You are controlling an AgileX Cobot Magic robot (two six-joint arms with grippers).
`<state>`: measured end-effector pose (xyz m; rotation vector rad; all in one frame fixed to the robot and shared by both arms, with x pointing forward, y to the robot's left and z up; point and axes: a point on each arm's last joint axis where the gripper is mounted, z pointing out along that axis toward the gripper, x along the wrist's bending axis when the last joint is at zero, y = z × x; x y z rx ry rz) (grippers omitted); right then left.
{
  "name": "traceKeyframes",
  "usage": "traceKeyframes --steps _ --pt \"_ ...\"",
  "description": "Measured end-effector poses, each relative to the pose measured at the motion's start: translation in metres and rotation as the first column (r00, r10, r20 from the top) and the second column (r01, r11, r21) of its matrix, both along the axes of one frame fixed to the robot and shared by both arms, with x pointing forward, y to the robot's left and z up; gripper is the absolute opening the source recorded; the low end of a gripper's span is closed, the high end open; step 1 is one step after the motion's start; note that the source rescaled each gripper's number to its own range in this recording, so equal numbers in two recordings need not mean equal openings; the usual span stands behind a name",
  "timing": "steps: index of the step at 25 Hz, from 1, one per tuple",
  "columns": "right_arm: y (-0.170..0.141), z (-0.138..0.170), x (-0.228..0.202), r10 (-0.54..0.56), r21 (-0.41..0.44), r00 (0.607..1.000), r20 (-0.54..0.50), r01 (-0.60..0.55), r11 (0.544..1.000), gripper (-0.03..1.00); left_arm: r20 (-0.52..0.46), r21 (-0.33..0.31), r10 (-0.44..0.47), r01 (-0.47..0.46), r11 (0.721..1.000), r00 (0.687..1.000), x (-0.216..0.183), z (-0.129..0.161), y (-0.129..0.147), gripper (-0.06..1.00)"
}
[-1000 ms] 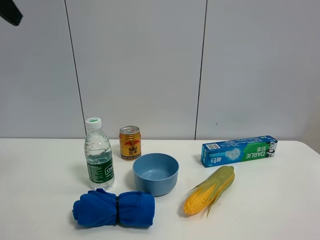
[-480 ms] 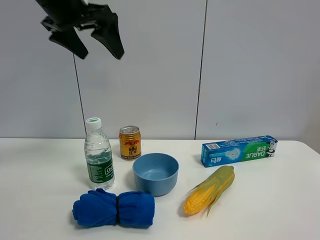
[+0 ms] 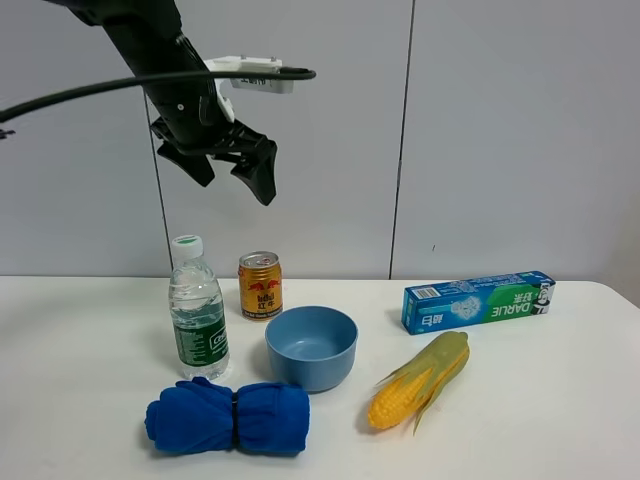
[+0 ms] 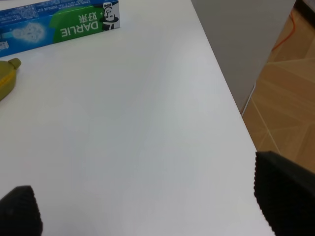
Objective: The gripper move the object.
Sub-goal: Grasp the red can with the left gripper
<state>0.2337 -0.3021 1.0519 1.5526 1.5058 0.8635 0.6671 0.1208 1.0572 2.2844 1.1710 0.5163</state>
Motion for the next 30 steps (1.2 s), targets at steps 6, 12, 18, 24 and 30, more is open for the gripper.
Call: traceKeyframes --steps 6,12,18,24,30 --pt "0.0 0.0 0.0 0.0 0.0 1.0 0.0 0.0 1.0 1.0 0.007 -0.001 0.005 -0.005 1.0 1.0 0.015 -0.03 -0.006 0.99" --pt "0.0 0.0 0.0 0.0 0.0 1.0 0.0 0.0 1.0 1.0 0.007 0.001 0.009 -0.009 1.0 1.0 0.028 -0.061 -0.011 0.99" --pt "0.0 0.0 0.0 0.0 0.0 1.0 0.0 0.0 1.0 1.0 0.011 -0.019 0.018 -0.018 1.0 1.0 0.037 -0.084 -0.015 0.99" --pt "0.0 0.0 0.0 0.0 0.0 1.0 0.0 0.0 1.0 1.0 0.046 -0.056 0.033 -0.031 0.998 0.998 0.044 -0.097 -0.019 0.99" --pt "0.0 0.0 0.0 0.0 0.0 1.0 0.0 0.0 1.0 1.0 0.046 -0.062 0.046 -0.043 0.997 0.998 0.049 -0.112 -0.017 0.99"
